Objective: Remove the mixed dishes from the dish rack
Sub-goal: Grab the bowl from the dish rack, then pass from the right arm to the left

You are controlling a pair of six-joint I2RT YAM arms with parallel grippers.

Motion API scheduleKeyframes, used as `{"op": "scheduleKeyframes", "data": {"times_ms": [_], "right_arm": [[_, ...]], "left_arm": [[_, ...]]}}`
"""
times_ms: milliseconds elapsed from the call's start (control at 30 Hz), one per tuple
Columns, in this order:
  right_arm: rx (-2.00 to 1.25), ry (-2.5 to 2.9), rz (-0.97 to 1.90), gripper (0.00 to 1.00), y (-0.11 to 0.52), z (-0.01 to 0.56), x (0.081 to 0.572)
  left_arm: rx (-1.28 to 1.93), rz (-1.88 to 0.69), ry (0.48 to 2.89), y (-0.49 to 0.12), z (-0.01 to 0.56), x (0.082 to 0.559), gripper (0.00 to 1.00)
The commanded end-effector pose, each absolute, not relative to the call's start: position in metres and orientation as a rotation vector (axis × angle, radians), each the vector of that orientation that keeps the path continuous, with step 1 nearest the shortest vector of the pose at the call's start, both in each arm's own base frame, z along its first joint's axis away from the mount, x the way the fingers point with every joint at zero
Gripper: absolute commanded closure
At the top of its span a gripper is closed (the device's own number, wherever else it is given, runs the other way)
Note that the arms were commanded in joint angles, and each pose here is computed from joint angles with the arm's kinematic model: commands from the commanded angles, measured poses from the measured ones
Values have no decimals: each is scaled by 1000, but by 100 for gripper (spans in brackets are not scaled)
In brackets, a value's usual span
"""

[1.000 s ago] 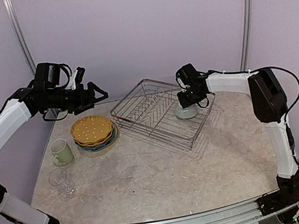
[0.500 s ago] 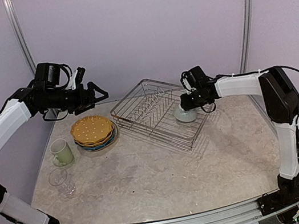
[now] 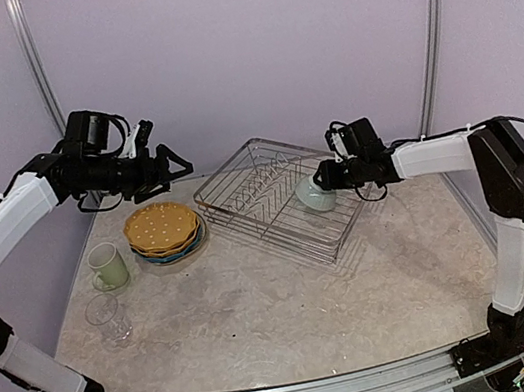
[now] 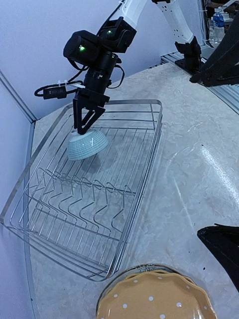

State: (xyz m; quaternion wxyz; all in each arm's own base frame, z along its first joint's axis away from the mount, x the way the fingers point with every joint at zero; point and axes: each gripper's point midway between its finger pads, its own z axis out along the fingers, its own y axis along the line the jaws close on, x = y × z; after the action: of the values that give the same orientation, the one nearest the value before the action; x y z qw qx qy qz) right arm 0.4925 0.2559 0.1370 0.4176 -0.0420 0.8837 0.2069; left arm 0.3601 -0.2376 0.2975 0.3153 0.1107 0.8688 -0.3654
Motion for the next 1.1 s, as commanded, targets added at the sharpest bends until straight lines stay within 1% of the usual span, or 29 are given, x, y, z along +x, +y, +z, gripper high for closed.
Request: {"op": "scheduleKeyframes", "data": {"times_ms": [0,300,400,533,767,967,1067], "right_arm": [[-45,1988,810,100,263,204,493],[-40,1852,1038,100,275,239,478],[-73,1801,1113,100,286,254,470],[-89,1753,1186,100,298,269,459],[-165,1711,1307,100,343,285,433],[-221,1671,1435,100,386,292,413],[-251,1644,1504,100,409,295,402]], "left_arm": [[300,-1019,2339,-246,283,356,8],[290,-1055,2403,-253,270,357,8],[306,-1125,2408,-260,270,354,9],[339,-1289,2403,-275,272,347,11],[368,-1544,2361,-294,274,337,15],[348,-1643,2337,-298,271,338,17],[321,-1680,2349,-297,266,341,19]]}}
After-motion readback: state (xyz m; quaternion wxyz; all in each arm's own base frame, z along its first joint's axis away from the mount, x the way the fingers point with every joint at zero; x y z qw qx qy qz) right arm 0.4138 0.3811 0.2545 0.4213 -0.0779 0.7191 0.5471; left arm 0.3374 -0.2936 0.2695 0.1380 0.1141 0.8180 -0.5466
